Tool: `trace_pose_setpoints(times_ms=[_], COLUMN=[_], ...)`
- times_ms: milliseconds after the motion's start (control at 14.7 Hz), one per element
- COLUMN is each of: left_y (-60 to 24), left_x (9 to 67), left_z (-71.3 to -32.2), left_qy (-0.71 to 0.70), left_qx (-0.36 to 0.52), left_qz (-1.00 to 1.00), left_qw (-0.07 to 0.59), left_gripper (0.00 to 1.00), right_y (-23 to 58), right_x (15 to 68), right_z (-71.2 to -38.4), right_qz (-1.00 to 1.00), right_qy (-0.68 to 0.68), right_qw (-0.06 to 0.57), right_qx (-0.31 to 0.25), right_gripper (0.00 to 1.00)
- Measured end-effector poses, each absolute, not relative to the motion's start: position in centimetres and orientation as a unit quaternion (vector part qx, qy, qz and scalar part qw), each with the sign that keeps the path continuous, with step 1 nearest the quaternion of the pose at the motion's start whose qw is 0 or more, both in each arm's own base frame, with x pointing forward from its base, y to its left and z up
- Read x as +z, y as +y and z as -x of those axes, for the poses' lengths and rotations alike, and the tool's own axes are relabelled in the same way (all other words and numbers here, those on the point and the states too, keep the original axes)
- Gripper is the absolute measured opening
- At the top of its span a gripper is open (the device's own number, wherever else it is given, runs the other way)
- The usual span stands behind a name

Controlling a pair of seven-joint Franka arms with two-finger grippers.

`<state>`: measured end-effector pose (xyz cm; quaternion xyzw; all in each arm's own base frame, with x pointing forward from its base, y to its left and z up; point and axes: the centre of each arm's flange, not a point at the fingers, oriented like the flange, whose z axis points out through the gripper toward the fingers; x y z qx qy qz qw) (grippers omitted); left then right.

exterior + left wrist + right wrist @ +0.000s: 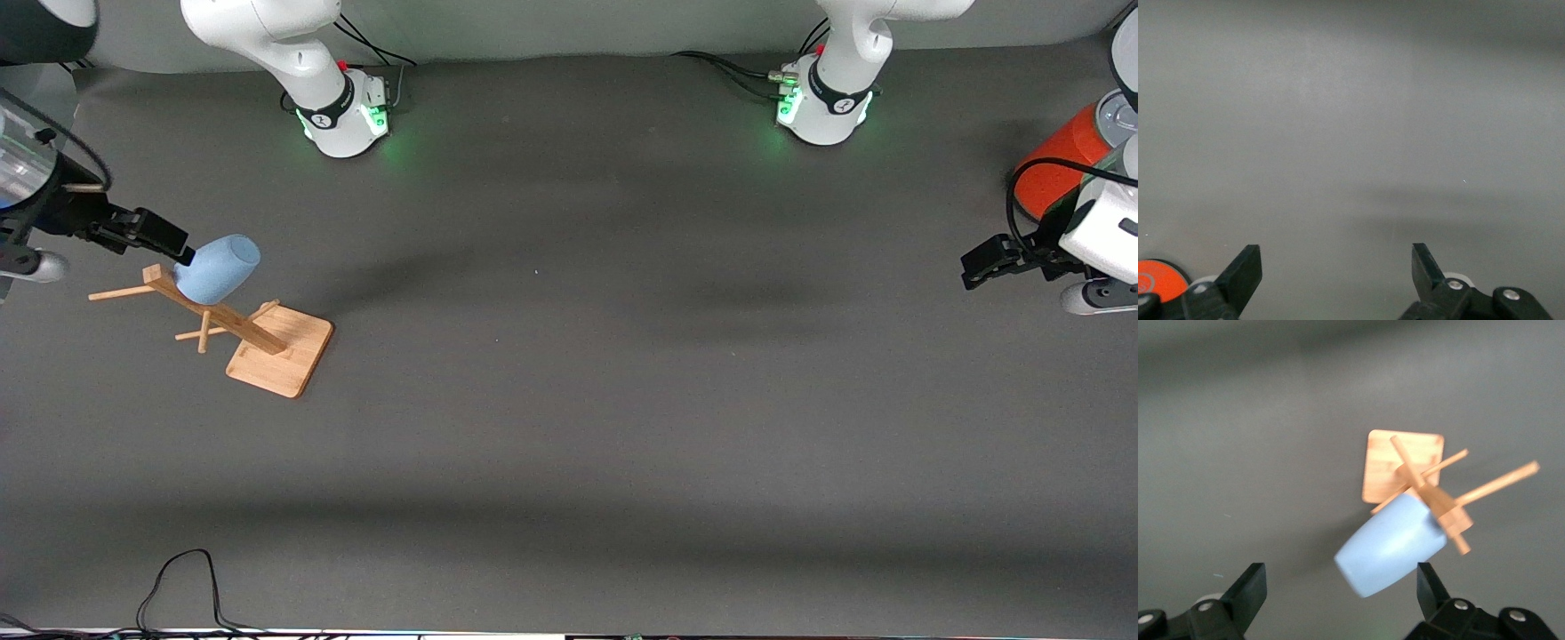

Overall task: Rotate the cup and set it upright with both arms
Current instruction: 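Move the right gripper to the blue cup on the wooden stand, then close the right gripper around the blue cup's base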

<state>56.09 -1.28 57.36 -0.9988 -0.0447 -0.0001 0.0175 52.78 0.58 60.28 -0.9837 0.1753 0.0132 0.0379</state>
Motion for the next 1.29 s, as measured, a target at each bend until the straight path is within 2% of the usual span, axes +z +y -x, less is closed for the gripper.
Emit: trace_pose_setpoints(times_ms=[136,340,477,953,1294], left_y=[-1.3,-1.3,-1.3,-1.4,-1.4], left_x=[57.4,57.4,57.3,57.3,57.3], left_z=[-56.1,-56.1,-56.1,-56.1,-56.1], left_qy=[-0.045,-0.045,-0.045,-0.044,-0.043], left_qx=[0.000,0.000,0.000,0.000,0.000], left_qz=[0.999,0.999,0.999,0.999,0.999], left_qw=[0.018,0.018,0.018,0.018,0.018], left_gripper=[1.00,1.00,1.00,1.00,1.00], right_y=[-0.9,-1.4,-2.9,-5.4,-6.1], right_x=[60.1,59.2,57.9,51.9,49.3], right_z=[-52.9,-52.8,-52.7,-51.3,-51.0], right_qz=[0.959,0.891,0.856,0.825,0.818], right_qy=[0.272,0.434,0.493,0.533,0.544], right_qw=[0.069,0.107,0.114,0.093,0.087], right_qx=[0.027,0.077,0.104,0.163,0.162], right_gripper=[1.00,1.00,1.00,1.00,1.00])
